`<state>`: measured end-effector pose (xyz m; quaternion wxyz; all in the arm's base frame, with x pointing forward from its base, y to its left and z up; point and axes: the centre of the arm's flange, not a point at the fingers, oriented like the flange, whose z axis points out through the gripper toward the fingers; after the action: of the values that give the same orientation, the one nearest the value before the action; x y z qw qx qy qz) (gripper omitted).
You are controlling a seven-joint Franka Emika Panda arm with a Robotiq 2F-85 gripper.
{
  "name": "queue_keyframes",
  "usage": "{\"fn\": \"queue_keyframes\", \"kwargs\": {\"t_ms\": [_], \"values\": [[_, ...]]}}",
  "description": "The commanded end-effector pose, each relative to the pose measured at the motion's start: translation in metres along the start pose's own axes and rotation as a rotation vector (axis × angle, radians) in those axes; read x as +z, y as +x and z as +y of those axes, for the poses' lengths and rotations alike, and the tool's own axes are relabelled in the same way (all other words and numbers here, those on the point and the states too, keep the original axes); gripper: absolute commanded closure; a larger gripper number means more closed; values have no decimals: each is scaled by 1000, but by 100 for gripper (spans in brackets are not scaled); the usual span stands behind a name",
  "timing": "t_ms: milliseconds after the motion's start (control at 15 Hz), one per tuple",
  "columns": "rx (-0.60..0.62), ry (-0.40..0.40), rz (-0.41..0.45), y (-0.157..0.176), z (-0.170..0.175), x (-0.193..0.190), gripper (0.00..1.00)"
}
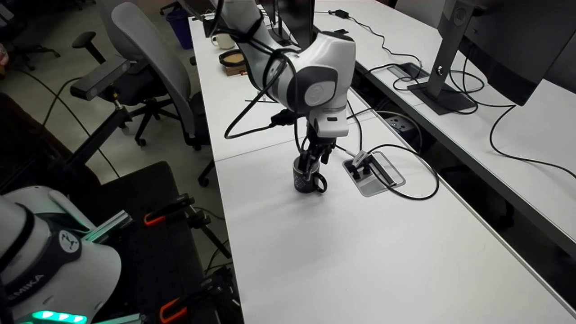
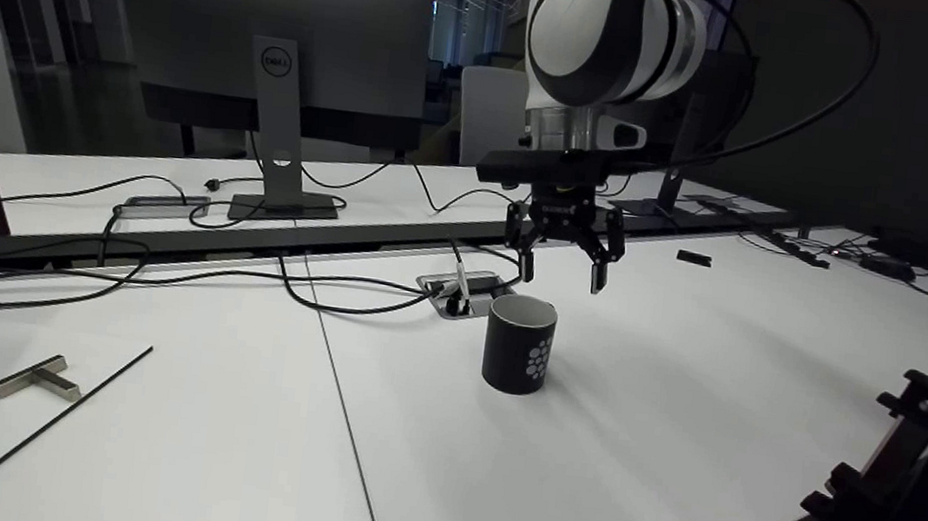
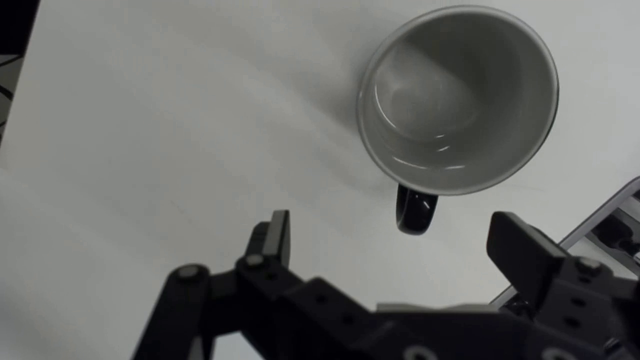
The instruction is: Move the black and white mug slightly to the right
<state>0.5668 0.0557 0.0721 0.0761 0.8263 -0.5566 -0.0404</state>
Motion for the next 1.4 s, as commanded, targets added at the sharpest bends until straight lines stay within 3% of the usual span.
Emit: {"fn": "queue_keyframes", "kwargs": {"t_ms": [0,800,1333], "values": [[73,20,7,-2,-8,22,0],[157,31,50,15,-15,47,0],[152,106,-32,11,-23,55,0]]}}
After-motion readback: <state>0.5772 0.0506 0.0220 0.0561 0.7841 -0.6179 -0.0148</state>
